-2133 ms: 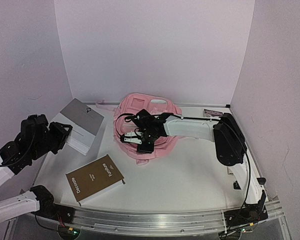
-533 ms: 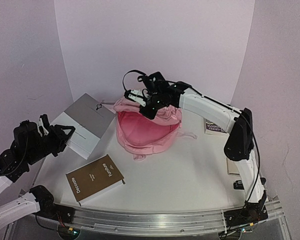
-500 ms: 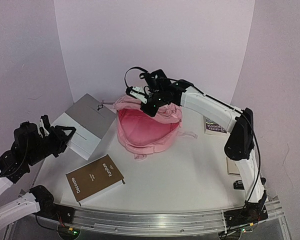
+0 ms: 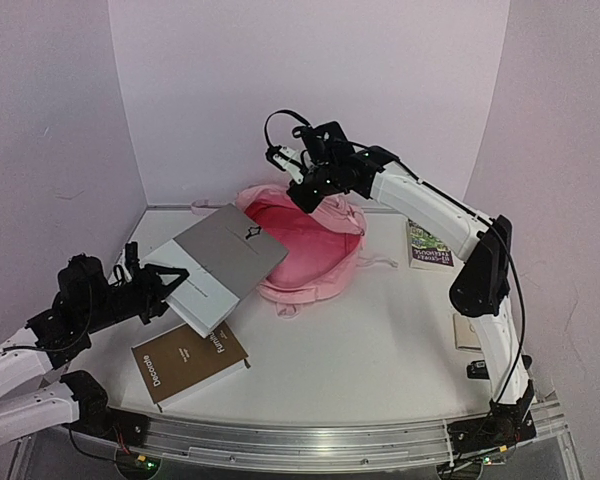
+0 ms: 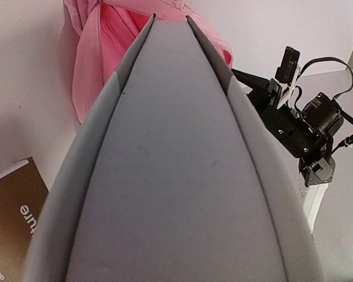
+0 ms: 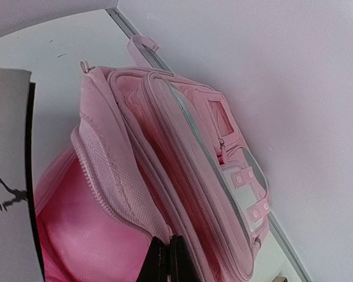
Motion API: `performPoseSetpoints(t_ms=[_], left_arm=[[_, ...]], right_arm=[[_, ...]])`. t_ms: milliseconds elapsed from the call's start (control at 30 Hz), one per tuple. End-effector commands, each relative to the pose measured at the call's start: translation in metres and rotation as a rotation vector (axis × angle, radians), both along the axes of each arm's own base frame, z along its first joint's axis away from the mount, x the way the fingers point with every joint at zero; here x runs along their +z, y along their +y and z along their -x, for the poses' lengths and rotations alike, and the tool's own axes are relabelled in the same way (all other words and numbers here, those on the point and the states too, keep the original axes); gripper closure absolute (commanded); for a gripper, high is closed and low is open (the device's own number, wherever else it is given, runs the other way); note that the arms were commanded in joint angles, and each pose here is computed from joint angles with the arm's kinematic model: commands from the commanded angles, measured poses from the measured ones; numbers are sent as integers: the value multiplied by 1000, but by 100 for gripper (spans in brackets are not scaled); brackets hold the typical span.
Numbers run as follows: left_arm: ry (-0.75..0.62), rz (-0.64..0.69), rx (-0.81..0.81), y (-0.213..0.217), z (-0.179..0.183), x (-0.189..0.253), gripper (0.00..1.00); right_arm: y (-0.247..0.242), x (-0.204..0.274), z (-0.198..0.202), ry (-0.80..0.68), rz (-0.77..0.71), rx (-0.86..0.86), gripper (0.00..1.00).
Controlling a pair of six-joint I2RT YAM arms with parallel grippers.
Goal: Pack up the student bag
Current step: Place the book in the student bag.
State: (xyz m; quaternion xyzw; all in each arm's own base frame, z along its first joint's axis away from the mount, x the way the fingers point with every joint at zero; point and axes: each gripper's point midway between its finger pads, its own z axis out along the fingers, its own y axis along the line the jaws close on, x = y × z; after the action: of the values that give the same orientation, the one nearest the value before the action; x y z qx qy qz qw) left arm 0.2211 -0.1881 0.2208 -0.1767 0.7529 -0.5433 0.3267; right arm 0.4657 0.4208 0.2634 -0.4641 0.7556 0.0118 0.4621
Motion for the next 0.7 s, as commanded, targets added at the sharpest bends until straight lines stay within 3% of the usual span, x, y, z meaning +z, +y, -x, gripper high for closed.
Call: performPoseSetpoints(t_ms=[0,667], left_arm=[[-74,140,-46,-18,-11,26,100],[-75,295,94,-49,-101,2,100]], right_arm=[[17,59,0,-87,-187,4,100],[38,73,42,-52,-230,107,100]])
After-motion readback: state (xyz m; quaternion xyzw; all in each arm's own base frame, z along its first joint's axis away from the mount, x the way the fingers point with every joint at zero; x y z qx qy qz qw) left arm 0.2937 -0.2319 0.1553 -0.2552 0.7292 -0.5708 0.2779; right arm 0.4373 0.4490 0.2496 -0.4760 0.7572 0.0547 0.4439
